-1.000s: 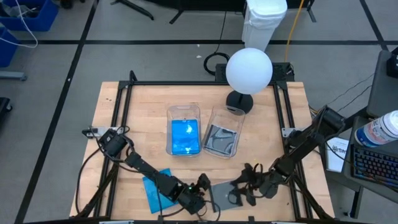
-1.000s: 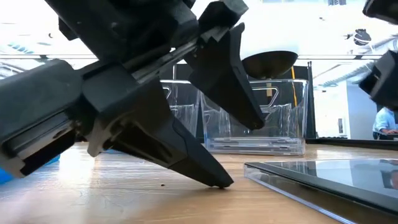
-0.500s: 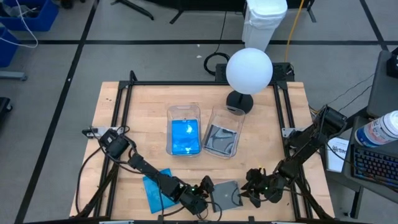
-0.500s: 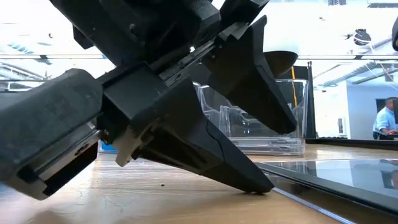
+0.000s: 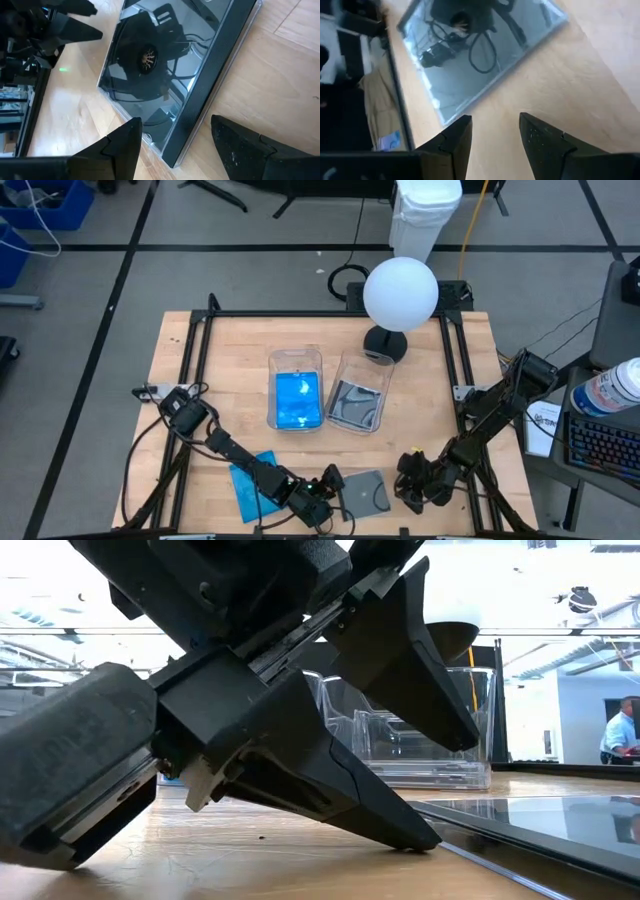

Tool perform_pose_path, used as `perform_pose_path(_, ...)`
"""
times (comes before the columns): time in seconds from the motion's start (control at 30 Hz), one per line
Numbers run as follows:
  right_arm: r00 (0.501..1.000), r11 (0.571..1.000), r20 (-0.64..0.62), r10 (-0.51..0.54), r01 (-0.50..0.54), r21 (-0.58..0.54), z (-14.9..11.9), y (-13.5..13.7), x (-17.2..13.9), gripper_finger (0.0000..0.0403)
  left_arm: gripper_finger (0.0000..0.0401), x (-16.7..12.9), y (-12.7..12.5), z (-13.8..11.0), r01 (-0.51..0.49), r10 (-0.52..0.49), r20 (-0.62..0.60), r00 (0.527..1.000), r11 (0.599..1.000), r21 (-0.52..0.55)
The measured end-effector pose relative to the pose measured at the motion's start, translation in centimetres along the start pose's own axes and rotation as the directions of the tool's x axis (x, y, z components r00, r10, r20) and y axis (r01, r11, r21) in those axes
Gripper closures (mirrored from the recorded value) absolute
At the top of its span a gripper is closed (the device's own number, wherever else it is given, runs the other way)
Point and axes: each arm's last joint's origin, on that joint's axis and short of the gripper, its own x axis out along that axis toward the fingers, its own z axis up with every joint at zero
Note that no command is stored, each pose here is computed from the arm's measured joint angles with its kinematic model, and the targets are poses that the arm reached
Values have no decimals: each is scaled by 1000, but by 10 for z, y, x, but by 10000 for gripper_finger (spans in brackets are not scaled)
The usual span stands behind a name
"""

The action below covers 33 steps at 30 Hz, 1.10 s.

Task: Pick & place jewel cases by type
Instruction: Put the black cd case into the right transparent bin

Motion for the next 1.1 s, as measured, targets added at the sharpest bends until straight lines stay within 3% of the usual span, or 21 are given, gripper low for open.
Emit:
perform_pose_path(0.23,1000,1000,4,0,0,6,1,0,0,264,158,0,0,0,-1,1,-1,1000,1000,-5)
perform_pose_path(0.53,999,999,0,-41,41,14,0,-4,0,395,158,-1,-2,1,3,-3,4,1000,1000,15)
perform_pose_path(0.73,991,988,-2,-131,131,87,3,-13,1,400,158,-2,-3,1,13,-13,6,1000,999,34)
perform_pose_path(1.1,994,986,-41,-101,106,130,10,-22,40,402,158,-10,-21,11,30,-34,24,999,990,139)
